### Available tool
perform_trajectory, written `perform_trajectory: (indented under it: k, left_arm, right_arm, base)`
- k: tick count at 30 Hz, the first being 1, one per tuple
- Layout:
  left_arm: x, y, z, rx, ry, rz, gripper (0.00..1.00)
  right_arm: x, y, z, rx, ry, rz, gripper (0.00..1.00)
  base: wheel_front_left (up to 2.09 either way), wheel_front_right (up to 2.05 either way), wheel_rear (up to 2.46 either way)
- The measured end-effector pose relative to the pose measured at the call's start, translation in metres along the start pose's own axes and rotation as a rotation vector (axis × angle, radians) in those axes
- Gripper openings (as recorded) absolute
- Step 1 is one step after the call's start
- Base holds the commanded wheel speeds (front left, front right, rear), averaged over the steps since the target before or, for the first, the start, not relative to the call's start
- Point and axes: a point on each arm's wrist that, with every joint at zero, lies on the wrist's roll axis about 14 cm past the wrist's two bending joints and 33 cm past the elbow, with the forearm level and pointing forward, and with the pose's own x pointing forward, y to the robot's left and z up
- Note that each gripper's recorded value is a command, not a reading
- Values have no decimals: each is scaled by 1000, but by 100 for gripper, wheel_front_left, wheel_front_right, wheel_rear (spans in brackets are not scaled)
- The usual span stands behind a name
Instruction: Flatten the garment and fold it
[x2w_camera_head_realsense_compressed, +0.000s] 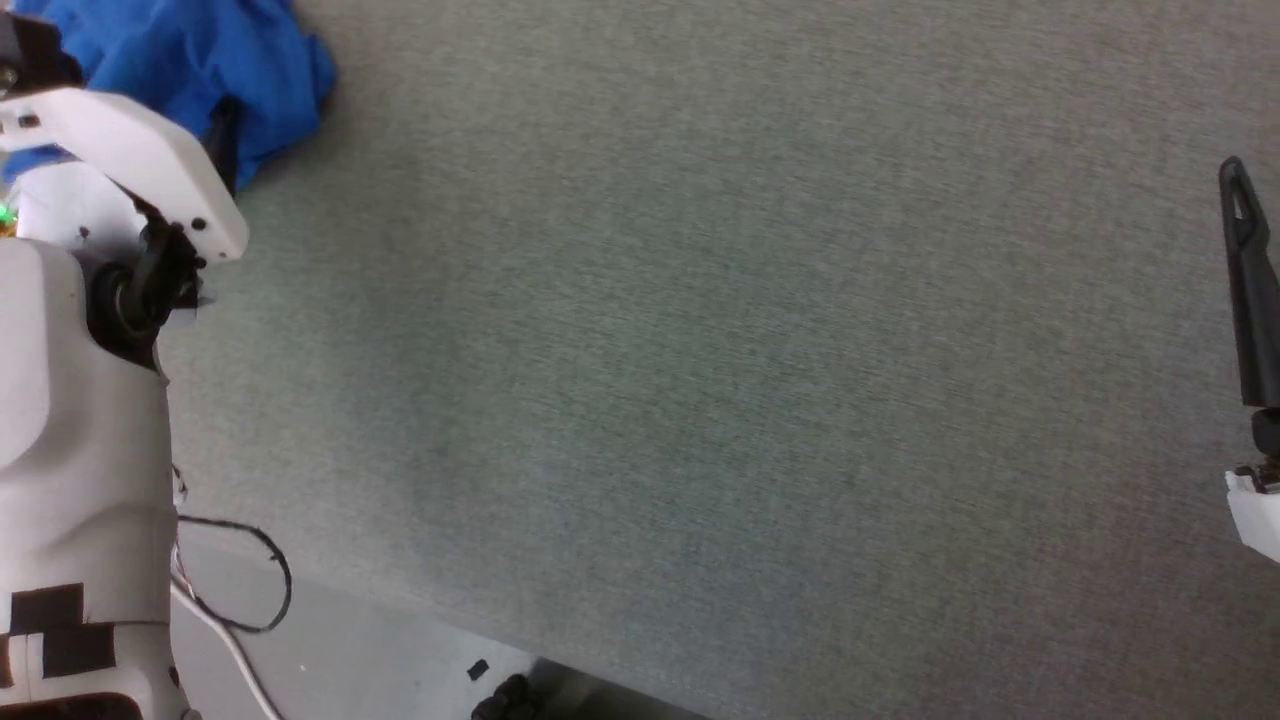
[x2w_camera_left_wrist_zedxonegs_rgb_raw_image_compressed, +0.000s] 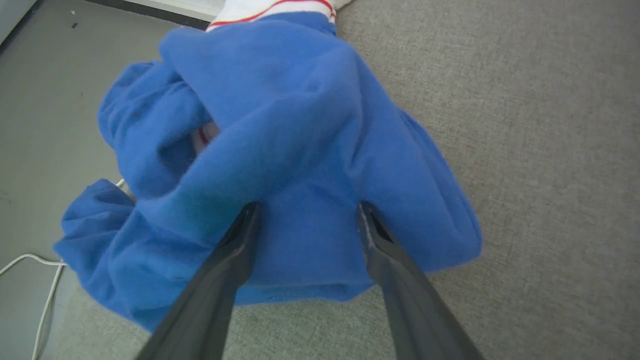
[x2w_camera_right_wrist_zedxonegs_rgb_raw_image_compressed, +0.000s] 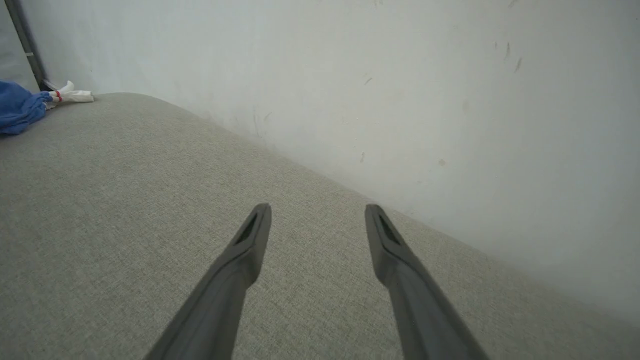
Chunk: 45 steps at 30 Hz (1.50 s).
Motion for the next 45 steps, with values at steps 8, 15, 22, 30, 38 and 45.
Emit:
perform_trajectory:
  k: [8,15,22,30,38,45]
  left_arm:
    - [16,-9,-22,8,61,-11,0]
    - [4,7,12,18,-37,12,0]
    - [-27,29,84,88,-236,48,0]
    - [-99,26,185,166,-505,19,0]
    - [-192,4,259,205,-708,-66,0]
    - [-283,-36,306,181,-894,-212,0]
  right_arm:
    - [-5,-11,-12,-2,37,-26,100]
    - [-6,-5,-2,32,4,-30,100]
    - [-9,0,17,68,-52,-50,100]
    - [-25,4,51,120,-141,-110,100]
    - [-59,9,79,136,-197,-166,100]
    - [-93,-1,107,97,-257,-230,100]
  base:
    - [0,0,0]
    - [0,0,0]
    - [0,0,0]
    - [0,0,0]
    - [0,0,0]
    - [0,0,0]
